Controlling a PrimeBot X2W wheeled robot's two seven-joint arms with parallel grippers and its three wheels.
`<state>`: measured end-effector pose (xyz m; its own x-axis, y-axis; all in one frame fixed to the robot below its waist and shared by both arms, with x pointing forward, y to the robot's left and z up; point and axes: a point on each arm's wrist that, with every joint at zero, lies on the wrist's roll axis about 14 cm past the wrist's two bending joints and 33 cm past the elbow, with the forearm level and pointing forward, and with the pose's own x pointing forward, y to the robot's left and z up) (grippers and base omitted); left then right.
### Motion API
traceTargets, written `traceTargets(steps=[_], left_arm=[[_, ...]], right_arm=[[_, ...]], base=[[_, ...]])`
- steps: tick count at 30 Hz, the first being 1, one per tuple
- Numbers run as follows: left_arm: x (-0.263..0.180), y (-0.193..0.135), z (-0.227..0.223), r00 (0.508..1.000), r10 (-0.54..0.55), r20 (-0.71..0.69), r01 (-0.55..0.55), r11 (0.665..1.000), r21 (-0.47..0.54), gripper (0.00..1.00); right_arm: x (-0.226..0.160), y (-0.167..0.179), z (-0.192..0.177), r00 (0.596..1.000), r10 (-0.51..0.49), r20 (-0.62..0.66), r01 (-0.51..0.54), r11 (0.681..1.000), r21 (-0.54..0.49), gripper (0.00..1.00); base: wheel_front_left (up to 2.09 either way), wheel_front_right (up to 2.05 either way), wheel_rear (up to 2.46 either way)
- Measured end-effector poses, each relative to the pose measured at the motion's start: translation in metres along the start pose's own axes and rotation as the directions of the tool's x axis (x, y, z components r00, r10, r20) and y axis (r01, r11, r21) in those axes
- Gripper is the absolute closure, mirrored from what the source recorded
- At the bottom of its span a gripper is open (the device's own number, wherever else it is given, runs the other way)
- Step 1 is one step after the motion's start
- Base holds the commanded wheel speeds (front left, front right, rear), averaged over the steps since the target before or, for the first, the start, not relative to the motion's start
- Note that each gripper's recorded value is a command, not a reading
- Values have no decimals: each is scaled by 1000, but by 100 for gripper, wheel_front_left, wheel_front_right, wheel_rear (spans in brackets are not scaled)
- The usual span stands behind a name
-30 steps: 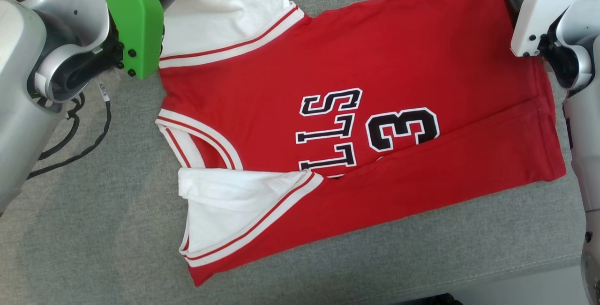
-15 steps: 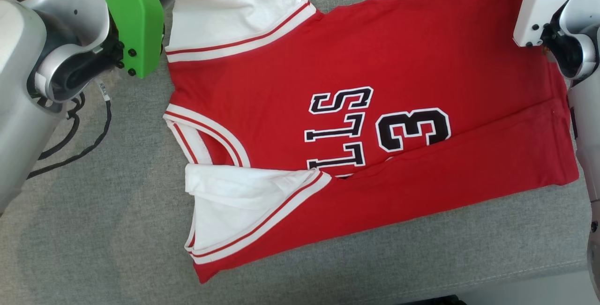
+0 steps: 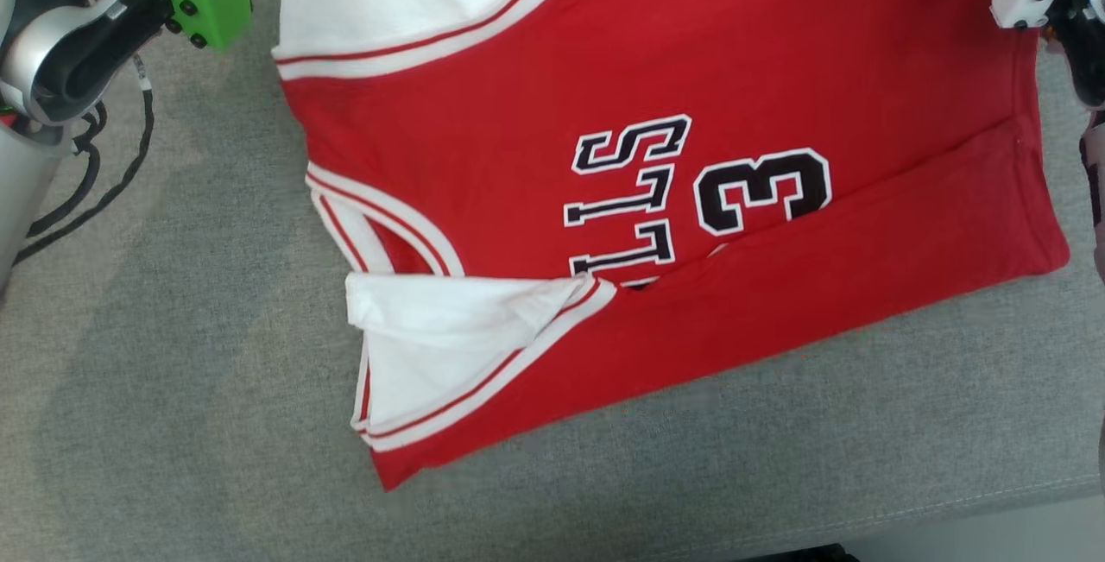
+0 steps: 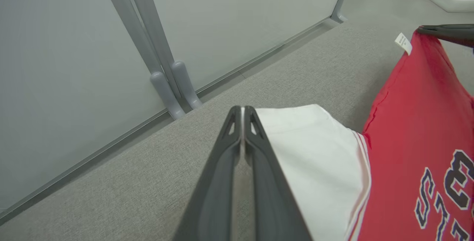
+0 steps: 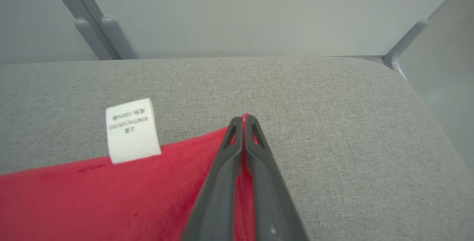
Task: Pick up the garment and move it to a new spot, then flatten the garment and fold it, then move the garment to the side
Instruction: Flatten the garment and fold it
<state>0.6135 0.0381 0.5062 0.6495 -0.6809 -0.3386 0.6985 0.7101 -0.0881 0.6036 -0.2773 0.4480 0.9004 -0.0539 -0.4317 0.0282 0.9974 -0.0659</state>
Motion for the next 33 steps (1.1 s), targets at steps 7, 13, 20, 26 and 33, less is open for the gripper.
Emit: traceTargets(steps=[7,13,20,26,33], left_arm=[[-4,-6,17,998,-13,69,13,1000,6,100],[-18,-28,6,994,-78,74,79,997,-13,100],[-62,-53,-10,987,-114,114,123,989,-80,100],[-94,-68,-25,988,-97,118,114,982,-147,100],[-120,-88,-47,992,-88,93,106,971,-216,100]], right_arm=[[-2,-3,18,997,-2,76,-3,998,57,100],[-8,5,13,996,42,78,-52,990,132,100],[-25,-4,-5,997,61,54,-70,979,189,100],[-36,-15,-25,998,55,-4,-54,983,178,100],[-48,-11,-42,996,78,-47,-68,981,182,100]], base=[[0,0,0],[0,0,0],[0,0,0],[0,0,0],[0,0,0]])
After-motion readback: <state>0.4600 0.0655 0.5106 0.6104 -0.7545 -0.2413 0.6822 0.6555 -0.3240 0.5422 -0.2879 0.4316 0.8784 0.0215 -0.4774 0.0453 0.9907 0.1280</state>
